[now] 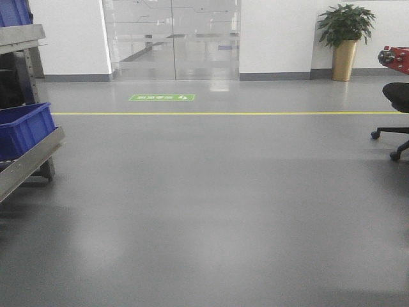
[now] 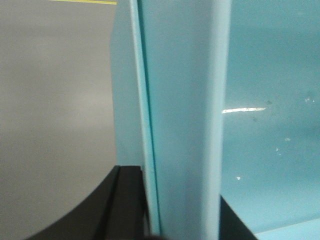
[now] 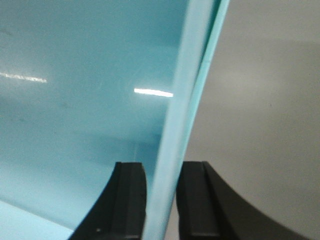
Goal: Move two blue bins to right shelf middle
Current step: 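Drive forward along the aisle with the teal bin clamped in both grippers, then turn the base toward the blue-bin shelf holding the teal bin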
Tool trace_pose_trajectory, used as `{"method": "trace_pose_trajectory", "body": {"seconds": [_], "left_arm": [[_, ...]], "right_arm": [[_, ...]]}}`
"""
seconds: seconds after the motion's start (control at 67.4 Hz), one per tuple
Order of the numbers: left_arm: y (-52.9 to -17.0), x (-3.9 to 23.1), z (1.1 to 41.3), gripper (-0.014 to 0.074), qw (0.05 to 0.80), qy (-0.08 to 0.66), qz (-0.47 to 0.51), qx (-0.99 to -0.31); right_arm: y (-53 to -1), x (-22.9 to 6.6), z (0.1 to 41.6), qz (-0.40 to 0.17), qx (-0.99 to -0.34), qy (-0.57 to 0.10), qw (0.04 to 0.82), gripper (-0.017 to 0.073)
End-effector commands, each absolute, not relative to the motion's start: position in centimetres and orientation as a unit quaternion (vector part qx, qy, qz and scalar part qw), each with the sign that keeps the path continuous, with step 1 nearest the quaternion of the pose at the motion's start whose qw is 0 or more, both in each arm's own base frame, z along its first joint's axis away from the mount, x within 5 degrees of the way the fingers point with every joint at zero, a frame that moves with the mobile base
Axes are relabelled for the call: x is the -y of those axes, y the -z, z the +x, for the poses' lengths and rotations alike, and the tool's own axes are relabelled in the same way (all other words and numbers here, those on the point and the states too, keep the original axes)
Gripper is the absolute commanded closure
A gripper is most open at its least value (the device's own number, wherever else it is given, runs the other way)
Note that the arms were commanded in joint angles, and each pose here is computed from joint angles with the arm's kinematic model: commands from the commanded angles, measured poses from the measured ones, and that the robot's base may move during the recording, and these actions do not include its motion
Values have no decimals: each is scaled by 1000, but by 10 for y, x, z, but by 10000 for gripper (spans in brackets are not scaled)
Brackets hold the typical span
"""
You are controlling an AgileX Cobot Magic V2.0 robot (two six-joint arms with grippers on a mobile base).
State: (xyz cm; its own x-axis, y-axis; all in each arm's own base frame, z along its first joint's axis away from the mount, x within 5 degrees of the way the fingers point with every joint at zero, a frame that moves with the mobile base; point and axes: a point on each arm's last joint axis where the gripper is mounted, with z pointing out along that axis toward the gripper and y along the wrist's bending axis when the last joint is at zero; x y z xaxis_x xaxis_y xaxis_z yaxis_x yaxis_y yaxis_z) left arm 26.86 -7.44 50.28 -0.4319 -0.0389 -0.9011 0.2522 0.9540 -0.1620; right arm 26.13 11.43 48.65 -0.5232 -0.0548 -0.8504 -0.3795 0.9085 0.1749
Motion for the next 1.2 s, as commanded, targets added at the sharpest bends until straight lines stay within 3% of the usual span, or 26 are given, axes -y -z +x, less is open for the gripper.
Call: {"method": "trace_pose_trajectory", "body": {"seconds": [0.0,1.186], "left_arm": [[-530,75,263,705,609,181,44,-771],[-530,75,263,705,609,180,44,-771]], "right_arm": [[-499,-114,256,-137,-833,-179,504,713],[-499,-114,256,-137,-833,-179,504,713]]}}
